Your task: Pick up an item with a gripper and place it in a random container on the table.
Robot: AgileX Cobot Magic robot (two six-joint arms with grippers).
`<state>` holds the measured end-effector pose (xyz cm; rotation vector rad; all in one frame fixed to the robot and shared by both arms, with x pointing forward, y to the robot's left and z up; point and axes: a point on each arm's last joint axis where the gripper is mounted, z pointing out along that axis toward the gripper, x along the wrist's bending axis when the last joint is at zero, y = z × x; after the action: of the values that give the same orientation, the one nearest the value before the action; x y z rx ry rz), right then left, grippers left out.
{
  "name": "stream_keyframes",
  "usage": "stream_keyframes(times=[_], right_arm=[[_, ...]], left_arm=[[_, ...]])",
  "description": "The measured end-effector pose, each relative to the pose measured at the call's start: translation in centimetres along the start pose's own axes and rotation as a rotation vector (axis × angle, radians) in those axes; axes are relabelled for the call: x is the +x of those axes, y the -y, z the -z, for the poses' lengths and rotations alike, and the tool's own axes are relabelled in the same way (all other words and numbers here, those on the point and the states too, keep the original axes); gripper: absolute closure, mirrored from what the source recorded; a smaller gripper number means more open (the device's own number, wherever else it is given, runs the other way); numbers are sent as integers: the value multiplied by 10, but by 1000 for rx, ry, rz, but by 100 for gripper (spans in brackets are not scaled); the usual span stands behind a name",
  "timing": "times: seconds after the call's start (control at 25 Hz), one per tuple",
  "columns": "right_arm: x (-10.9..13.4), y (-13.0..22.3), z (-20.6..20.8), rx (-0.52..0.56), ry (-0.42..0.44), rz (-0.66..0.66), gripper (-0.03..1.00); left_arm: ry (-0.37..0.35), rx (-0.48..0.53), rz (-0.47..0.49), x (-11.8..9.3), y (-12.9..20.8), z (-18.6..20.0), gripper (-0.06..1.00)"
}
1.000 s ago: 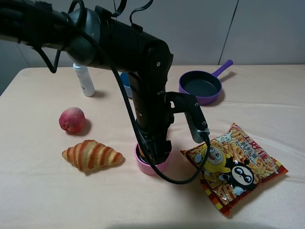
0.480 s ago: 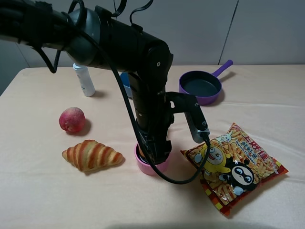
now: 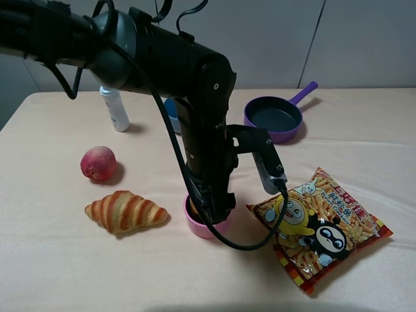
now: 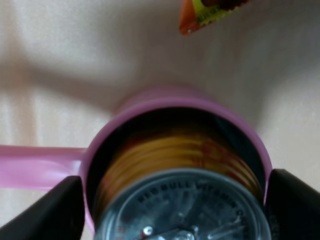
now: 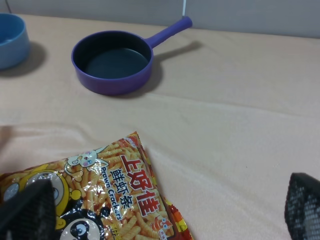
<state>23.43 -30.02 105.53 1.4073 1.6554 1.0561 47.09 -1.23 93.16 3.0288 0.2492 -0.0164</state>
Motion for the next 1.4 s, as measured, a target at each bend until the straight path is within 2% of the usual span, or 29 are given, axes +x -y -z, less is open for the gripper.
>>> stream_keyframes(times=[0.6, 0.84, 1.24, 1.4], right_arm=[[0, 0, 0, 0, 0, 0, 27], [0, 0, 0, 0, 0, 0, 27], [0, 0, 0, 0, 0, 0, 27], [0, 0, 0, 0, 0, 0, 27]], left_arm=[[12, -12, 13, -1, -1, 0, 17], [9, -10, 18, -1, -1, 0, 4], [8, -11, 18, -1, -1, 0, -4], [-21, -21, 4, 0, 0, 10, -5]])
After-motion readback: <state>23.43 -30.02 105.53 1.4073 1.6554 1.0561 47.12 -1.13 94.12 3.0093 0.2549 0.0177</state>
